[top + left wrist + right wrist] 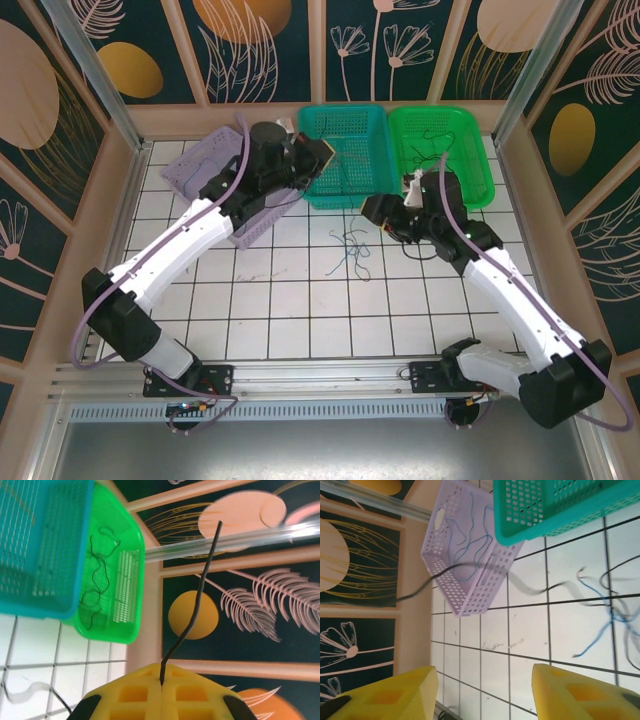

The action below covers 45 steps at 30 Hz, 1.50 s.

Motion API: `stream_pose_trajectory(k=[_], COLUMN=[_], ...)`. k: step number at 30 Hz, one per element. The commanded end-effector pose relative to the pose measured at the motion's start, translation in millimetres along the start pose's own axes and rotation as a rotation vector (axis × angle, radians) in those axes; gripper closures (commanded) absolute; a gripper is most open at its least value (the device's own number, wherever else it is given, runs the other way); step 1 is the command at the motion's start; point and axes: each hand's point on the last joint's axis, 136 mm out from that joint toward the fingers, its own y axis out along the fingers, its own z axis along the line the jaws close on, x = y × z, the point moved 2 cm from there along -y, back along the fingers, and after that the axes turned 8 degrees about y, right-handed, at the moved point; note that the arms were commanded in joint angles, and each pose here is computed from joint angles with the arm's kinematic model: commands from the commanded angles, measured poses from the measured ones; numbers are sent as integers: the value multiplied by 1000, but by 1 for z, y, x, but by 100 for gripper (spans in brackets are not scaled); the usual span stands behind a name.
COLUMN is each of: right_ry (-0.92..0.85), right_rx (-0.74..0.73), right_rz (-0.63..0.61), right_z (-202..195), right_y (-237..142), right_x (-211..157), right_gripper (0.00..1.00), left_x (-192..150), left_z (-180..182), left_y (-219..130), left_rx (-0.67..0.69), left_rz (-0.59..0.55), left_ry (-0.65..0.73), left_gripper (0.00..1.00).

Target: Untangle the cables

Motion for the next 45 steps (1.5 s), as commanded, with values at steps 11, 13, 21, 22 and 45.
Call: stream_pose_trajectory(k=[11, 13, 21, 22, 45], right_ry=[-783, -807, -799, -795, -540], right_rx=[270, 329, 395, 394, 227], right_rz=[-262, -227, -131, -134, -376], right_z=[84, 96, 117, 119, 133], right_y=[-38, -31, 0, 3, -12], right_x=[29, 28, 17, 18, 74], right_gripper=[37, 36, 36, 36, 100], left_x=[-3, -3, -2, -2, 45], left_z=[-18, -22, -33, -35, 1], left_y=[-7, -5, -1, 0, -48], left_rx=[31, 13, -29, -39, 215], left_rz=[129, 132, 129, 130, -194], left_ry=[637, 645, 629, 623, 381], left_gripper=[100, 100, 100, 100, 25])
